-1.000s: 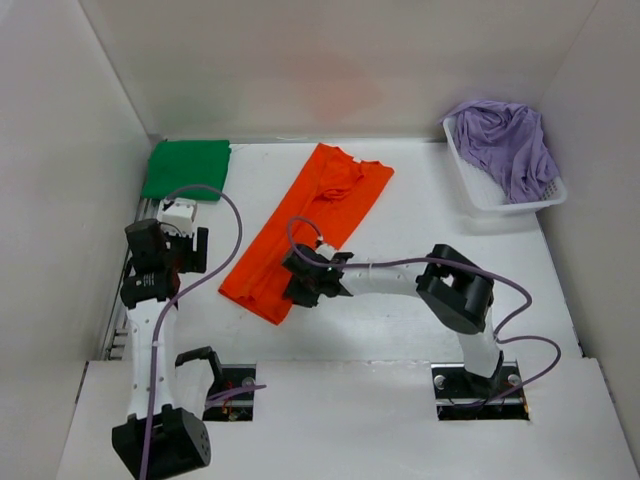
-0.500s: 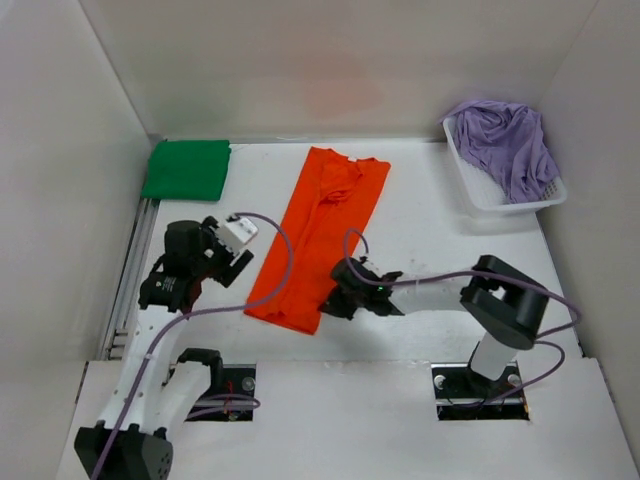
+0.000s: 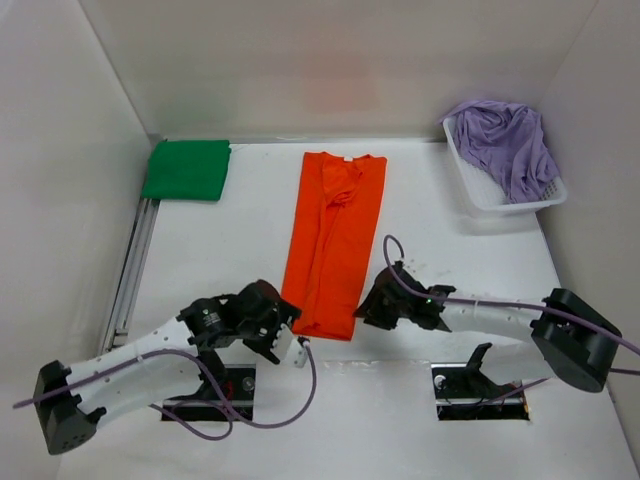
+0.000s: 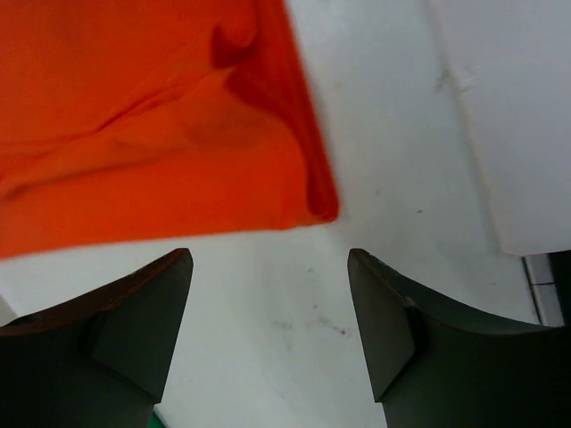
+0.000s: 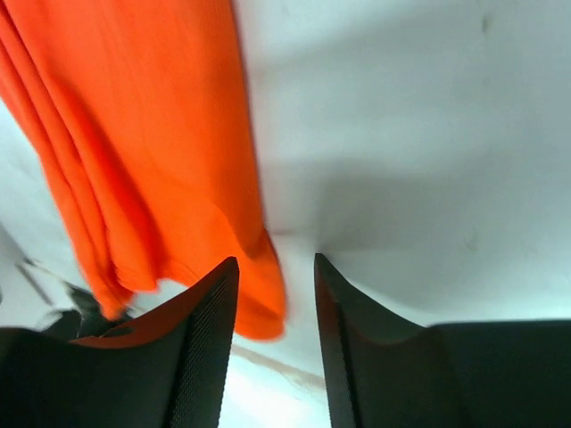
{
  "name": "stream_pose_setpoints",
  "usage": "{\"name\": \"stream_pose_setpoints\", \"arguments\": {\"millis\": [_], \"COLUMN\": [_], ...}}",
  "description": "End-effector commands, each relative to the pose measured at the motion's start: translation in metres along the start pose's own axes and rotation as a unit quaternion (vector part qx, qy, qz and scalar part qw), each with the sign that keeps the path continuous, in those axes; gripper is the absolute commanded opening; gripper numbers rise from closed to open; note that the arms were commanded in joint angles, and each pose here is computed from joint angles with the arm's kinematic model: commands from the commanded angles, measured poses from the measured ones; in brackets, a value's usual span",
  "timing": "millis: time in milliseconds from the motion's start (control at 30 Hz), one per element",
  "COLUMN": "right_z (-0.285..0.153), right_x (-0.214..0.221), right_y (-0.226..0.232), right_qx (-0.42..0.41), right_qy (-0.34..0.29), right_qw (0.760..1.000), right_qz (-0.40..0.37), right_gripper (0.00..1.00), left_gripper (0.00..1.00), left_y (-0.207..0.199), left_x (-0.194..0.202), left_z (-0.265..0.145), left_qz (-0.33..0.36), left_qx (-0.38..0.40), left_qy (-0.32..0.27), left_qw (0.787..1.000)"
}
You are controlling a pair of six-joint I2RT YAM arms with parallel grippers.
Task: Fold and stack the t-shirts
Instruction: Rotate the tshirt 90 degrees, then grab the bottom of the folded rectangular tshirt with both arms
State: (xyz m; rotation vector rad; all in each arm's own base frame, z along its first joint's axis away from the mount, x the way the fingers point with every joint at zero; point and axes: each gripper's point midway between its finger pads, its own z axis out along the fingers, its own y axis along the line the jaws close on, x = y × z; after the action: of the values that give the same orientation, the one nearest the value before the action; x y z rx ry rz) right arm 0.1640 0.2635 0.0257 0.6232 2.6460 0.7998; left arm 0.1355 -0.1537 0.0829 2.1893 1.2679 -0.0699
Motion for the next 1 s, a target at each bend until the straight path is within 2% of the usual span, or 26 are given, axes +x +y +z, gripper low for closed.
{"name": "stream_pose_setpoints", "arguments": {"millis": [0,200,500,567,600,700,767,833,967], "right_z": [-0.013,-0.015,0.002,0.006,0.007,0.009,0.006,-0.001,-0.013], "right_x": [0.011,0.019,0.035,0.042,0.045,0.05,0.05,0.049,0.044], "right_y": [-0.014,0.007,0.017,0.012,0.01,-0.001,-0.009,-0.017,-0.039], "right_qx": [0.03,0.033,0.043,0.051,0.054,0.063,0.065,0.065,0.069], "right_qy": [0.008,0.002,0.026,0.039,0.043,0.051,0.051,0.046,0.035], "right_qw": [0.998,0.996,0.993,0.992,0.991,0.991,0.992,0.993,0.995], "right_qz": [-0.058,-0.084,-0.106,-0.11,-0.112,-0.108,-0.097,-0.085,-0.063], "right_gripper": [0.45,0.47,0.48,0.45,0.41,0.19,0.1,0.09,0.09], "left_gripper": [0.7,0.67,0.62,0.55,0.49,0.28,0.17,0.11,0.1], "left_y": [-0.023,-0.038,-0.03,-0.031,-0.031,-0.032,-0.034,-0.039,-0.047], "left_x": [-0.003,0.014,0.024,0.023,0.022,0.022,0.022,0.023,0.025], "left_z": [0.015,0.042,0.062,0.062,0.062,0.062,0.061,0.059,0.055], "left_qz": [0.083,0.089,0.056,0.058,0.058,0.058,0.059,0.06,0.069], "left_qx": [0.051,0.091,0.093,0.094,0.094,0.096,0.103,0.115,0.125], "left_qy": [0.004,0.027,0.035,0.03,0.03,0.029,0.031,0.035,0.043], "left_qw": [0.995,0.992,0.993,0.993,0.993,0.993,0.992,0.991,0.989]}}
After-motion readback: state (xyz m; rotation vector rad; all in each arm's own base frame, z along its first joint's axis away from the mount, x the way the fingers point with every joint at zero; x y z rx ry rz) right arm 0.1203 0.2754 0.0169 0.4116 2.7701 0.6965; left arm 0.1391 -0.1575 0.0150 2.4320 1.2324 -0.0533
